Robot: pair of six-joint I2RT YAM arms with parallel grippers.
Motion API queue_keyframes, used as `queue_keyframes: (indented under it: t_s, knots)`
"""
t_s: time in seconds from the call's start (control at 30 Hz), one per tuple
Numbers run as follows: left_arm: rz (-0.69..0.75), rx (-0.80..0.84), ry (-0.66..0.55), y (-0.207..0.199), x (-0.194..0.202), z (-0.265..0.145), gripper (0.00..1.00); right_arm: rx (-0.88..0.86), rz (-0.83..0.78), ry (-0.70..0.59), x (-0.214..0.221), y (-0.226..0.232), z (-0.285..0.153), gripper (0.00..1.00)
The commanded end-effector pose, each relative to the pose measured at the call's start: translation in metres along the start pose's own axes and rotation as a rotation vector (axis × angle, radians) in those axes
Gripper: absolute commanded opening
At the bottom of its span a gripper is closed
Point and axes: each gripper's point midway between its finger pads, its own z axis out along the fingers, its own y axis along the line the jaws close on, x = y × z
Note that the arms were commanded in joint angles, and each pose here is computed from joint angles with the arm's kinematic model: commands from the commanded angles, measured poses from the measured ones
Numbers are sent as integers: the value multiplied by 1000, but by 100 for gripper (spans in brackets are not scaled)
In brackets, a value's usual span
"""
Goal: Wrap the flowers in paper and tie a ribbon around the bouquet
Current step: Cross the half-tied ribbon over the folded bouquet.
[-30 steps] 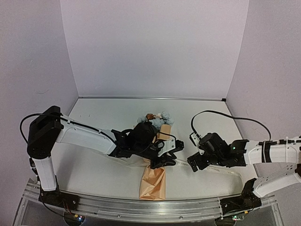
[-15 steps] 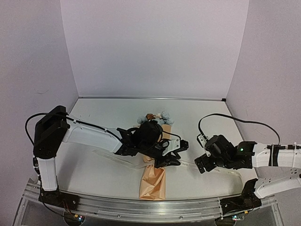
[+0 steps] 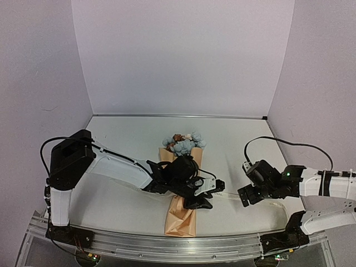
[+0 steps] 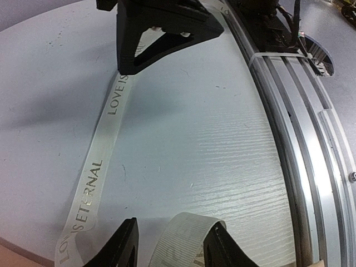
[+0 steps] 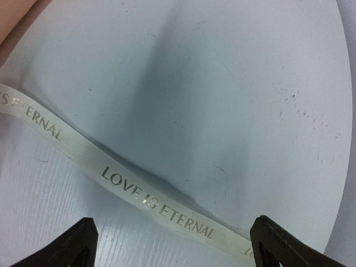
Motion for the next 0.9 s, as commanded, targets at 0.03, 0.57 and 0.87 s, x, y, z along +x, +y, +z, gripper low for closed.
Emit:
queue_keyframes:
  t_s: [0.03,0.57,0.87]
  knots:
    - [23,-113,-72,20,-47,-27,48,30,14,20,-1,-8,-7,98]
    - [3,-199,-72,22,-59,-69,51,-28,126,143,2,1,5,93]
    - [-51,-265,-156,30,-74,-107,51,13,226,270,13,6,26,78]
